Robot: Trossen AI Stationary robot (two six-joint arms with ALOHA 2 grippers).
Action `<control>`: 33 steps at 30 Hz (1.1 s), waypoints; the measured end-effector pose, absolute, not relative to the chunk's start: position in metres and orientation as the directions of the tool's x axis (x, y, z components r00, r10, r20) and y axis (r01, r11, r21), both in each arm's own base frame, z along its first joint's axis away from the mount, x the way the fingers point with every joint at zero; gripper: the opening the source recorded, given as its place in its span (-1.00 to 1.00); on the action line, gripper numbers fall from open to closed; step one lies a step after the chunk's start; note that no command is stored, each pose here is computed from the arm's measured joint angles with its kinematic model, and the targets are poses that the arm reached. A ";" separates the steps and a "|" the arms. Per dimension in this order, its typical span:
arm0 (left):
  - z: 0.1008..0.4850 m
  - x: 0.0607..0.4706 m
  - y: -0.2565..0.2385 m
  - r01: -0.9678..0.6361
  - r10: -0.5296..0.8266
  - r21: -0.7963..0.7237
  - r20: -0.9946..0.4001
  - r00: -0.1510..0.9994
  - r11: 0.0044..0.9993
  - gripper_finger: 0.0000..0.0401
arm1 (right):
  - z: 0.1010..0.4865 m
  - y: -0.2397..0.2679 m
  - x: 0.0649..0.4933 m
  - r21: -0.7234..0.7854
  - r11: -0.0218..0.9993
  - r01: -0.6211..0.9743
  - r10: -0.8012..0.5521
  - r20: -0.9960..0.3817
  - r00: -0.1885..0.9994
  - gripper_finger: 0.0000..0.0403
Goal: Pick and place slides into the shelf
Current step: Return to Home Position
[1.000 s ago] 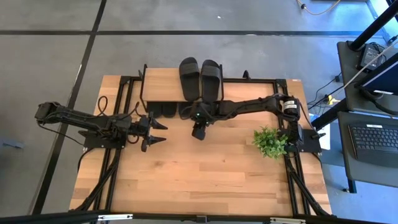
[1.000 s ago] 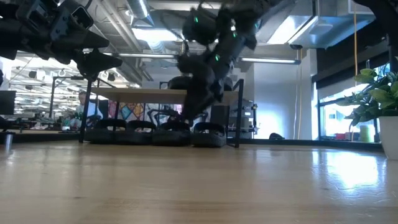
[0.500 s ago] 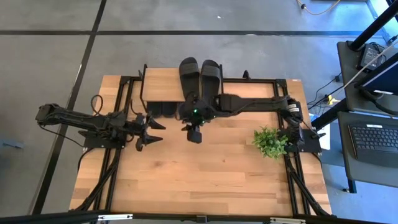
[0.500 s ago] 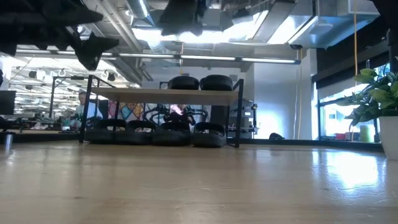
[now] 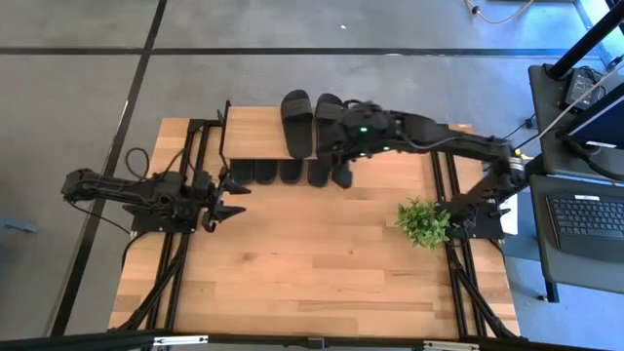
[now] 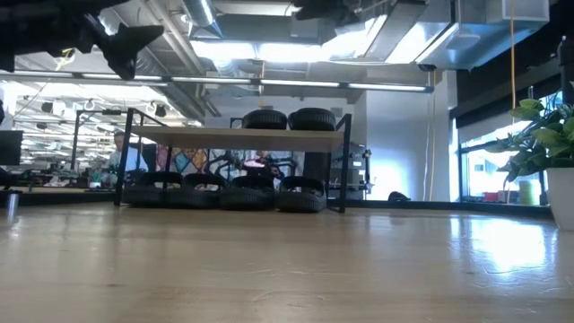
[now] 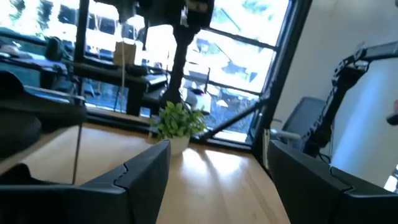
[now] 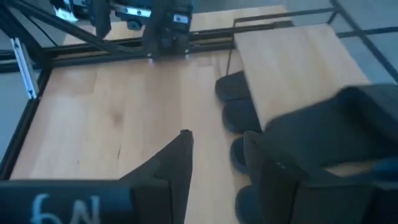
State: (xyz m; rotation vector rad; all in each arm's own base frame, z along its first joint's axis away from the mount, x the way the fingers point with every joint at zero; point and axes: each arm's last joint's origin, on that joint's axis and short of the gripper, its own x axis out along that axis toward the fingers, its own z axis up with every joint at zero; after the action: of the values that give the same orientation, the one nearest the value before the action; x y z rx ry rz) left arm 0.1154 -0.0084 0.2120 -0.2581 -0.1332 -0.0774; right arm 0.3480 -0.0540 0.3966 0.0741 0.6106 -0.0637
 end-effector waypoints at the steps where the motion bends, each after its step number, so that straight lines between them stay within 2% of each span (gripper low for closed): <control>1: 0.213 0.114 -0.008 0.088 -0.051 -0.250 0.152 0.987 0.964 0.29 | 0.396 -0.055 0.339 0.052 0.995 0.090 -0.045 -0.562 0.826 -0.28; 8: 0.213 0.110 -0.007 0.056 -0.017 -0.254 0.154 0.988 0.965 0.29 | 0.377 -0.056 0.277 0.082 0.987 0.136 -0.096 -0.377 0.921 -0.28; 16: 0.210 0.110 -0.003 -0.062 0.096 -0.266 0.117 0.988 0.962 0.29 | 0.324 -0.056 0.219 0.119 0.975 0.187 -0.153 -0.247 0.957 -0.28; 24: 0.206 0.110 -0.003 -0.074 0.097 -0.260 0.077 0.992 0.963 0.29 | 0.274 -0.051 0.184 0.167 0.965 0.201 -0.184 -0.111 0.977 -0.28; 33: 0.201 0.111 -0.004 -0.086 0.095 -0.257 0.025 0.995 0.963 0.29 | 0.254 -0.043 0.155 0.179 0.966 0.185 -0.188 -0.001 0.982 -0.28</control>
State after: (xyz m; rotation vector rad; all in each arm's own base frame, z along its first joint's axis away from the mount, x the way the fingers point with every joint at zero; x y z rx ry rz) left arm 0.1107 -0.0036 0.2008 -0.2588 -0.0372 0.0915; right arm 0.1554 -0.0428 0.2543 0.1796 -0.0161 -0.1885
